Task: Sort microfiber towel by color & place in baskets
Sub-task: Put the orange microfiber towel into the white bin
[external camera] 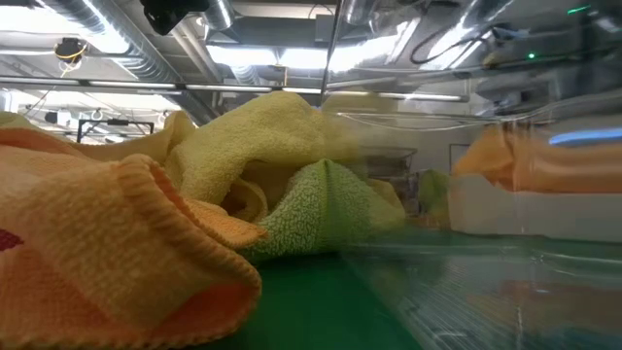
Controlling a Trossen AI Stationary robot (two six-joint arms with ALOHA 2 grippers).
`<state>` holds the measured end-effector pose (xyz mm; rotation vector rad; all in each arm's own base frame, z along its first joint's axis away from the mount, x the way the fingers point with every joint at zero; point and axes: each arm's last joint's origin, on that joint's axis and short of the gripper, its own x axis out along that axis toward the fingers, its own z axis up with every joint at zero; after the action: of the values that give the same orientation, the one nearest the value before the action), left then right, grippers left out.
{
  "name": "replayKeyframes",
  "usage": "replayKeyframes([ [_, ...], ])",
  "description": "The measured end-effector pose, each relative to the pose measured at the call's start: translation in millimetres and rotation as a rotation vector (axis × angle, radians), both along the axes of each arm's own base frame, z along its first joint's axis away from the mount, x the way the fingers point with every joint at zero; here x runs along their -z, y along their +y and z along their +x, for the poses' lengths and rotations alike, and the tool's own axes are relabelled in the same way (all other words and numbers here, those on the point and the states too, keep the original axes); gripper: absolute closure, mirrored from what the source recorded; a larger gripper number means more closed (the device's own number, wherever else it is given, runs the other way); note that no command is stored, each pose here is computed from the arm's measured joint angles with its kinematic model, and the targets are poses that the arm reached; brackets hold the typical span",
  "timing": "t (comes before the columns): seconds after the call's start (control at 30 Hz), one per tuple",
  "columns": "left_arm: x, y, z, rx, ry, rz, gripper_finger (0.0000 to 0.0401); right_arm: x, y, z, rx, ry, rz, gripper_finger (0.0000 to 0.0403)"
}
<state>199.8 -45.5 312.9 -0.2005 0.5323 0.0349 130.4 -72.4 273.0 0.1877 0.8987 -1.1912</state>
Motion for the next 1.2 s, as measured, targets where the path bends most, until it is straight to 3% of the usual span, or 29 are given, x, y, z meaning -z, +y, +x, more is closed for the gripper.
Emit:
replayKeyframes([
  [0.17, 0, 0, 0, 0.000, 0.000, 0.000, 0.0286, -3, -8, 3, -0.074, 0.005, 0.004, 0.0210],
  [0.43, 0, 0, 0, 0.000, 0.000, 0.000, 0.0286, 1, -1, 9, -0.363, -0.056, 0.241, 0.0210],
  [0.6, 0, 0, 0, 0.000, 0.000, -0.001, 0.0286, 2, 3, 11, -0.459, -0.092, 0.334, 0.0210],
  [1.0, 0, 0, 0, -0.002, 0.000, -0.004, 0.0286, 5, 9, 10, -0.530, -0.156, 0.510, 0.0210],
  [1.1, 0, 0, 0, -0.002, 0.000, -0.004, 0.0286, 4, 8, 11, -0.516, -0.163, 0.488, 0.0210],
  [1.2, 0, 0, 0, -0.002, 0.000, -0.004, 0.0286, 2, 3, 11, -0.393, -0.160, 0.383, 0.0210],
])
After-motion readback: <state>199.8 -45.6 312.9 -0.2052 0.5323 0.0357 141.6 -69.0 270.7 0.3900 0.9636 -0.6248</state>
